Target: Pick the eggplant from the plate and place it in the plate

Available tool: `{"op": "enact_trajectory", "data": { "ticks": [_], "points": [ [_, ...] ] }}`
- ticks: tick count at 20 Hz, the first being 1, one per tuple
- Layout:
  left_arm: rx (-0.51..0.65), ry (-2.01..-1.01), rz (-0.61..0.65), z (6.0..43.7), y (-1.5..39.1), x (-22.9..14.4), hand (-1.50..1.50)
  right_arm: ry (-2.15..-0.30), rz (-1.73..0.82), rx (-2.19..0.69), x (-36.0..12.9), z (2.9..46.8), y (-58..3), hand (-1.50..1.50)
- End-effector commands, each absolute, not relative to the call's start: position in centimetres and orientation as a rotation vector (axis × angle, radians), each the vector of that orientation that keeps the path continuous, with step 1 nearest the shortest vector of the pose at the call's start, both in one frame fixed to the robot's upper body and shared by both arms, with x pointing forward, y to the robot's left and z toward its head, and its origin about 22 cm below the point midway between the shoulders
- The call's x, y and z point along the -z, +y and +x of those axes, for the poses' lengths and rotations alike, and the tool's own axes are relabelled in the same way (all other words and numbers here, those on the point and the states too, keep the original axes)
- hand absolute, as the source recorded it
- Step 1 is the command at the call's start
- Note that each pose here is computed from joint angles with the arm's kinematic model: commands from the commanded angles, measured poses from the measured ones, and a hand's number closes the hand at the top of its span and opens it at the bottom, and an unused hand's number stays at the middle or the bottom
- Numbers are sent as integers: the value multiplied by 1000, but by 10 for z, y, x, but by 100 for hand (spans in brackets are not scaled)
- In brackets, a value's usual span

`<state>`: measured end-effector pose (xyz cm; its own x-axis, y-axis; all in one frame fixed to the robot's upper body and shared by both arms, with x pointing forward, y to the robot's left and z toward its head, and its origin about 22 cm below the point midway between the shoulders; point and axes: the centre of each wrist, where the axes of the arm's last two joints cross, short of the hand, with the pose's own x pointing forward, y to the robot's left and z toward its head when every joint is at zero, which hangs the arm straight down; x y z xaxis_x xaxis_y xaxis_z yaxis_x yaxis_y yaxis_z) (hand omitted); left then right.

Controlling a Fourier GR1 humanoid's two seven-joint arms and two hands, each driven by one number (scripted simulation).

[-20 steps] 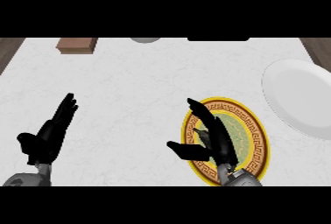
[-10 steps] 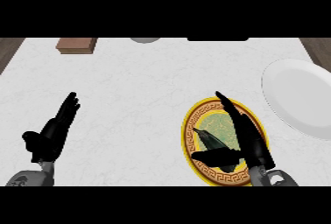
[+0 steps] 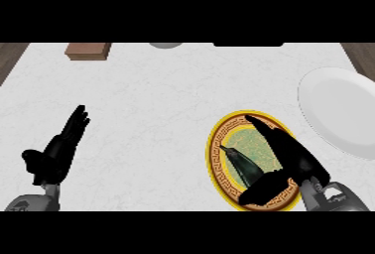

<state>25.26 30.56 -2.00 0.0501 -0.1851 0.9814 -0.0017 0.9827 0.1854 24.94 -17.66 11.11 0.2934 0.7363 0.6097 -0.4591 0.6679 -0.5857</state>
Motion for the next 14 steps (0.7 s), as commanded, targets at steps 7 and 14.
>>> {"op": "enact_trajectory", "data": {
  "ticks": [7,14],
  "points": [
    [154,-1521,129,253,288,31,0,-739,-340,-928,-112,262,-181,-150],
    [145,-1520,157,263,303,18,0,-659,-345,-1022,-85,272,-184,-150]
  ]
}}
